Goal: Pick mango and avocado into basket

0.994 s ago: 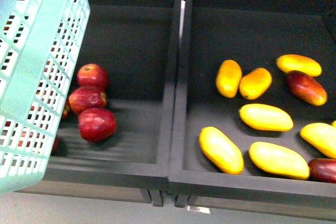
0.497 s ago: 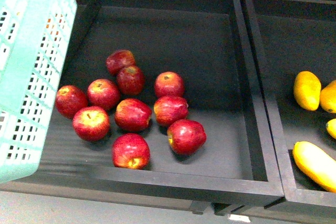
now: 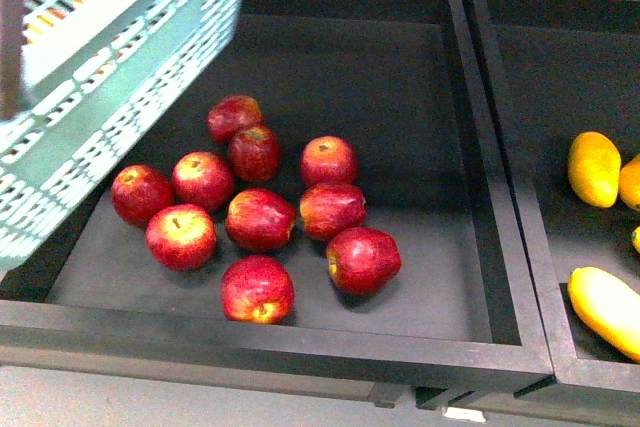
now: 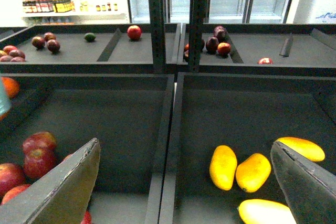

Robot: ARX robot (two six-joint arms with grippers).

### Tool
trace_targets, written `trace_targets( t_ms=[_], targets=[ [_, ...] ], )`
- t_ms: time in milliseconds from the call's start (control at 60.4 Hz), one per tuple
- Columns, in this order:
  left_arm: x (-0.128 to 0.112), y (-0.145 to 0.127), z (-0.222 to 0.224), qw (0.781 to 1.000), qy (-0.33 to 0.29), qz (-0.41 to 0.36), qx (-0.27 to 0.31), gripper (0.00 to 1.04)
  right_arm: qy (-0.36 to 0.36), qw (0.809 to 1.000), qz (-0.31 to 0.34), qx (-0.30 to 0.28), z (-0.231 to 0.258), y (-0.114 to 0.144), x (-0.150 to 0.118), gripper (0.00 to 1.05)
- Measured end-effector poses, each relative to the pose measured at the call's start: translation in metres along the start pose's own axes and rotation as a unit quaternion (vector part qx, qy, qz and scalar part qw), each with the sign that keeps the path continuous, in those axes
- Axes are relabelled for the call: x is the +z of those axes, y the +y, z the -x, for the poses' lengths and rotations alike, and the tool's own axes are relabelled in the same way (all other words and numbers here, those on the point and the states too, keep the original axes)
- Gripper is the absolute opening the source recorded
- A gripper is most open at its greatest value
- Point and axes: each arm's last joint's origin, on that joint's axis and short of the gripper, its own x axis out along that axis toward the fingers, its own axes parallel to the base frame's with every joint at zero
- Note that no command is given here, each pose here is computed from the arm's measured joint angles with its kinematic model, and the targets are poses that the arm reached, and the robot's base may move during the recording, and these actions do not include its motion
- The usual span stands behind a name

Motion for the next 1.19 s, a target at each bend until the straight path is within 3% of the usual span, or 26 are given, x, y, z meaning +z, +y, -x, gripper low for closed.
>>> trace_targets(
  t_ms=[83,282,530,961,1027,1110,1193],
  targets=[
    [-0.012,-0.013,-0.022,0.999,0.045,-0.006,-0.009,0.18,0.000,1.000,0.000,0.000,0.000,0.000,0.000,0.96],
    [-0.066,-0.047,-0.044,0.987,0.153,-0.029,-0.030,0.18,0.000,1.000,0.000,0.000,0.000,0.000,0.000,0.96],
    [-0.104,-0.073,-0.041,0.972,0.212,-0.068,-0.069,0.18,0.000,1.000,0.000,0.000,0.000,0.000,0.000,0.96],
    [-0.112,-0.075,-0.043,0.970,0.215,-0.089,-0.062,0.18,0.000,1.000,0.000,0.000,0.000,0.000,0.000,0.96],
    [-0.112,-0.075,-0.043,0.970,0.215,-0.090,-0.062,0.18,0.066,0.997,-0.026,0.034,0.000,0.000,-0.001,0.96],
    [-0.112,-0.075,-0.043,0.970,0.218,-0.090,-0.063,0.18,0.208,0.973,-0.091,0.046,-0.006,-0.007,-0.002,0.96],
    [-0.113,-0.075,-0.043,0.968,0.225,-0.090,-0.067,0.18,0.239,0.963,-0.126,0.026,-0.015,-0.018,-0.002,0.96]
  ],
)
